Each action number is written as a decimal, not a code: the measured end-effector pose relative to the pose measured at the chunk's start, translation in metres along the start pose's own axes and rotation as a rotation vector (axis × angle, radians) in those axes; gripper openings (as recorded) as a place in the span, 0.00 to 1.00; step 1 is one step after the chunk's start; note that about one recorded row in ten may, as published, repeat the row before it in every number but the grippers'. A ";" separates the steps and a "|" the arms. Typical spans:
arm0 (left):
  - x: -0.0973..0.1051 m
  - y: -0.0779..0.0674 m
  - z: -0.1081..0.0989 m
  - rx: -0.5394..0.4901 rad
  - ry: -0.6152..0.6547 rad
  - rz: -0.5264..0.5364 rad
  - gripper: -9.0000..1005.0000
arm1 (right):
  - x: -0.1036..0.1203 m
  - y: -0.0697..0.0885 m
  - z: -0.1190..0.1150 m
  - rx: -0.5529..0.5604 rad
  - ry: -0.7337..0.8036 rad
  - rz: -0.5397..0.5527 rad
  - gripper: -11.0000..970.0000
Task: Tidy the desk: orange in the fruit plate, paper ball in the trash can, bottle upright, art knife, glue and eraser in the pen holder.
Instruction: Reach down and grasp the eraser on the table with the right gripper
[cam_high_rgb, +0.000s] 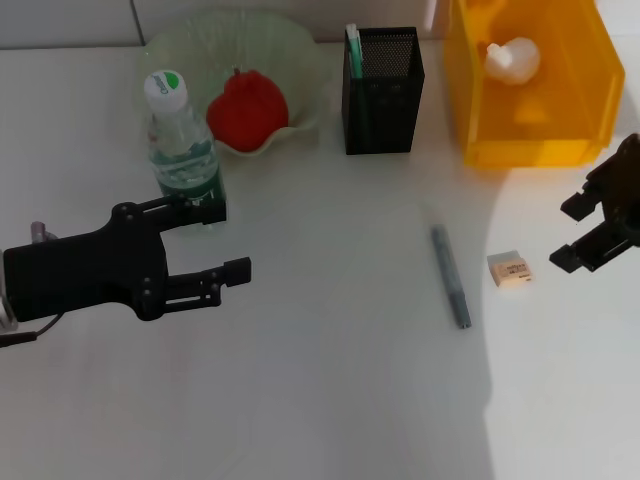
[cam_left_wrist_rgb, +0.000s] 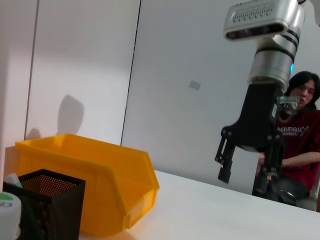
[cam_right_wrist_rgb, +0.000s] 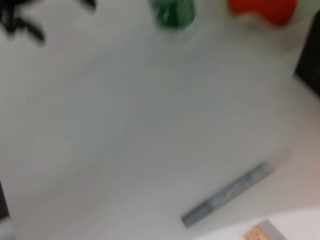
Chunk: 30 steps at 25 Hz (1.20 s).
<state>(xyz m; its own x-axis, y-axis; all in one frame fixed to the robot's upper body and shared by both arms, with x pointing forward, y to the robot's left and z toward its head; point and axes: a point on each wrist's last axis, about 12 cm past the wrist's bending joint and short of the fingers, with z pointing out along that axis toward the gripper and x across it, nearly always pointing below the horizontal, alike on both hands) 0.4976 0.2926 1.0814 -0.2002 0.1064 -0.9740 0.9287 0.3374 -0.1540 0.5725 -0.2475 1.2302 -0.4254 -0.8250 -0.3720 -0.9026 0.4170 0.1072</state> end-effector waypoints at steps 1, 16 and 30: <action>0.000 0.000 0.000 0.000 0.000 0.000 0.79 | -0.005 0.001 0.020 0.039 0.069 -0.042 0.69; 0.005 -0.001 0.004 0.037 0.067 -0.008 0.79 | -0.013 -0.005 0.108 0.119 0.227 -0.202 0.69; 0.005 -0.002 0.007 0.041 0.063 -0.023 0.79 | -0.014 -0.007 0.126 0.148 0.237 -0.240 0.69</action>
<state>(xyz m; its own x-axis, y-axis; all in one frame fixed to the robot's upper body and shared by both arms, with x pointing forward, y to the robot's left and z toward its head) 0.4966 0.2855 1.0752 -0.2399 0.1584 -0.9578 0.9353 0.3022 -0.1843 0.5936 -0.1908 1.1184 -0.2215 -0.9643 -0.1448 -0.9666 0.2368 -0.0981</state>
